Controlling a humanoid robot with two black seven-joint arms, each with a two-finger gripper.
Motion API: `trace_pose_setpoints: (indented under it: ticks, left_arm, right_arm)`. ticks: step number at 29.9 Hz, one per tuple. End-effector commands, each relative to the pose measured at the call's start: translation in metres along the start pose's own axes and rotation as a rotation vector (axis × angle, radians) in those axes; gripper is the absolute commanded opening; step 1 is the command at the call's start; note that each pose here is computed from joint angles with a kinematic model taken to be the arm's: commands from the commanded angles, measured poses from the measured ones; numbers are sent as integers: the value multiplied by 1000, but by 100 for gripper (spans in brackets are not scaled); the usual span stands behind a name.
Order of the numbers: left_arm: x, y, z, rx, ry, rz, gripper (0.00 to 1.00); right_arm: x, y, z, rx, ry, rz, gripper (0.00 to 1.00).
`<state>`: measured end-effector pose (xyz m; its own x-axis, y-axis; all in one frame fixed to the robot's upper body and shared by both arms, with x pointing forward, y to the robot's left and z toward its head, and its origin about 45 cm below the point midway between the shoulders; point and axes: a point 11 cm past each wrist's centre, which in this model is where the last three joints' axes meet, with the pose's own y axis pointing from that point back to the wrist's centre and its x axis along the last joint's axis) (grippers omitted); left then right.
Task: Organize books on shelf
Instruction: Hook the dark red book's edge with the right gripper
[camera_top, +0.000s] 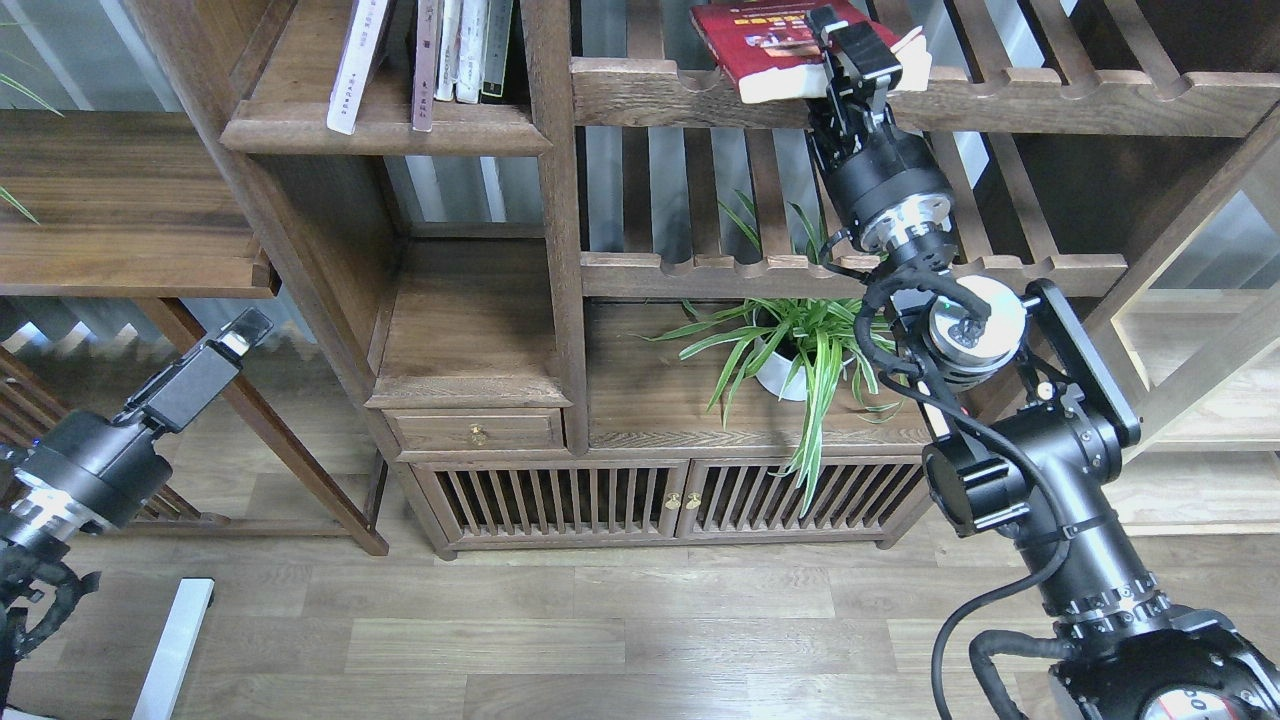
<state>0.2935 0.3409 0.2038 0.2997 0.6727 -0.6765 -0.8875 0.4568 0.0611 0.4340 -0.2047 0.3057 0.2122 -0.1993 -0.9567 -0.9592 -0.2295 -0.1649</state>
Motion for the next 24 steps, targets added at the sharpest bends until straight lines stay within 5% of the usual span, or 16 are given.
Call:
trace_pose_setpoints:
  ticks: [1, 3, 24]
  left_arm:
    - [1, 1, 0, 0, 1, 3, 99]
    - [2, 1, 0, -1, 2, 5, 99]
    - [17, -7, 1, 11, 21, 36, 99]
  right_arm:
    - [-1, 1, -10, 8, 27, -15, 12]
    - [-3, 2, -15, 8, 45, -38, 5]
    - [-19, 23, -82, 146, 91, -212, 4]
